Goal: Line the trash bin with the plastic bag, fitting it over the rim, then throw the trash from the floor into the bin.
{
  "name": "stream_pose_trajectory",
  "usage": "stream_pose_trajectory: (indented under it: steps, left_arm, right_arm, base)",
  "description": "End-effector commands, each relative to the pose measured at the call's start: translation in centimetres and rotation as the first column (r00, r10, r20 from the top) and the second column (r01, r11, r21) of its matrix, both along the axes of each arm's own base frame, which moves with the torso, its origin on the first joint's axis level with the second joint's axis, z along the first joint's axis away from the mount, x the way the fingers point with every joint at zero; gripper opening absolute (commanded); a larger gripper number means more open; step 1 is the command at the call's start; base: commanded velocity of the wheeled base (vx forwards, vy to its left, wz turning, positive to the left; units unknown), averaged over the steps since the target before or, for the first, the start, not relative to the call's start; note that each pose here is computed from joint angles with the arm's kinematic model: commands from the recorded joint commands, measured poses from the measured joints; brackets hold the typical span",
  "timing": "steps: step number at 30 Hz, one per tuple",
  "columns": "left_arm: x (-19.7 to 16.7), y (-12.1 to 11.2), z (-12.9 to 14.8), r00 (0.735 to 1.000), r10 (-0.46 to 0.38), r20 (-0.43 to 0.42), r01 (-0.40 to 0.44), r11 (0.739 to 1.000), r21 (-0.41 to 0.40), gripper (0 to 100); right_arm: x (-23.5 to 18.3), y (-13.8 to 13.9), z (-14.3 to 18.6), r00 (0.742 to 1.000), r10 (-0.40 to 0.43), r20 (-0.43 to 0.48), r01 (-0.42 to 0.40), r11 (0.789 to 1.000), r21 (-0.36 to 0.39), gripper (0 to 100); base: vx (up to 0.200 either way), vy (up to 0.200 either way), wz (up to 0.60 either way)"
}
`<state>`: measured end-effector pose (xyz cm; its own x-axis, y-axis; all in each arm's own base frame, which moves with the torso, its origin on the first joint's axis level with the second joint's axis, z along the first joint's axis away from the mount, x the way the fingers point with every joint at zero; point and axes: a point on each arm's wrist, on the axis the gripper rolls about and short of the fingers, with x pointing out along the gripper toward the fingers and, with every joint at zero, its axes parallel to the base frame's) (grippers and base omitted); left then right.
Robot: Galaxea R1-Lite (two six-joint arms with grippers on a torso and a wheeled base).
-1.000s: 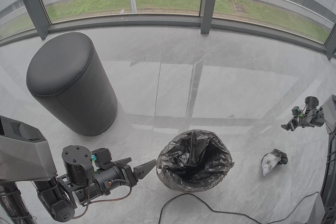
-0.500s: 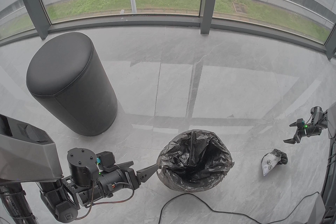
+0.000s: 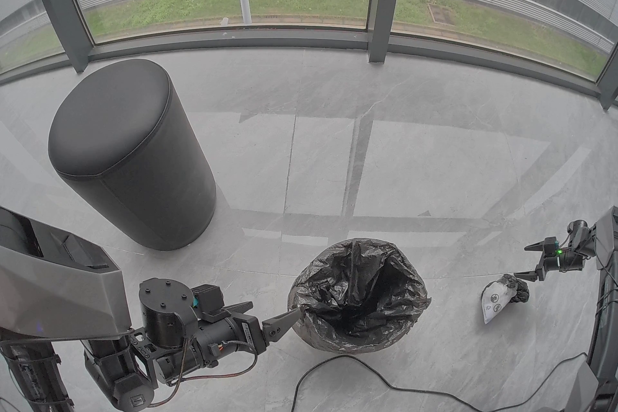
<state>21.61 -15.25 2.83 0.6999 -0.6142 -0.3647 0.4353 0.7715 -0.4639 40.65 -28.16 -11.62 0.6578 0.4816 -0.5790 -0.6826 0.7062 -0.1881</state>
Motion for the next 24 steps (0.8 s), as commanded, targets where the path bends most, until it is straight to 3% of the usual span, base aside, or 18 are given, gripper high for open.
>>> stream_pose_trajectory:
  steps: [1,11,16,24]
  left_arm:
    - [0.3,-0.6,-0.7,1.0,-0.01,-0.009,0.01,1.0,0.007,100]
    - [1.3,-1.9,-0.9,0.999,0.043,0.03,-0.043,0.999,0.003,100]
    - [1.7,-1.7,-0.7,0.997,0.059,0.04,-0.058,0.998,-0.006,100]
    - [1.9,-1.6,-0.7,0.997,0.067,0.041,-0.067,0.998,-0.008,100]
  right_arm:
    - [-0.4,-0.2,-0.9,1.0,0.016,0.004,-0.016,1.0,-0.014,100]
    - [-2.7,-1.7,-4.8,0.999,-0.024,-0.037,0.024,1.0,-0.001,100]
    - [-4.4,-1.5,-8.4,0.995,-0.041,-0.096,0.046,0.998,0.052,100]
    - [-4.0,-1.0,-8.4,0.992,-0.051,-0.113,0.061,0.994,0.09,100]
  base:
    - [0.0,0.0,0.0]
    - [0.0,0.0,0.0]
    - [0.0,0.0,0.0]
    - [0.0,0.0,0.0]
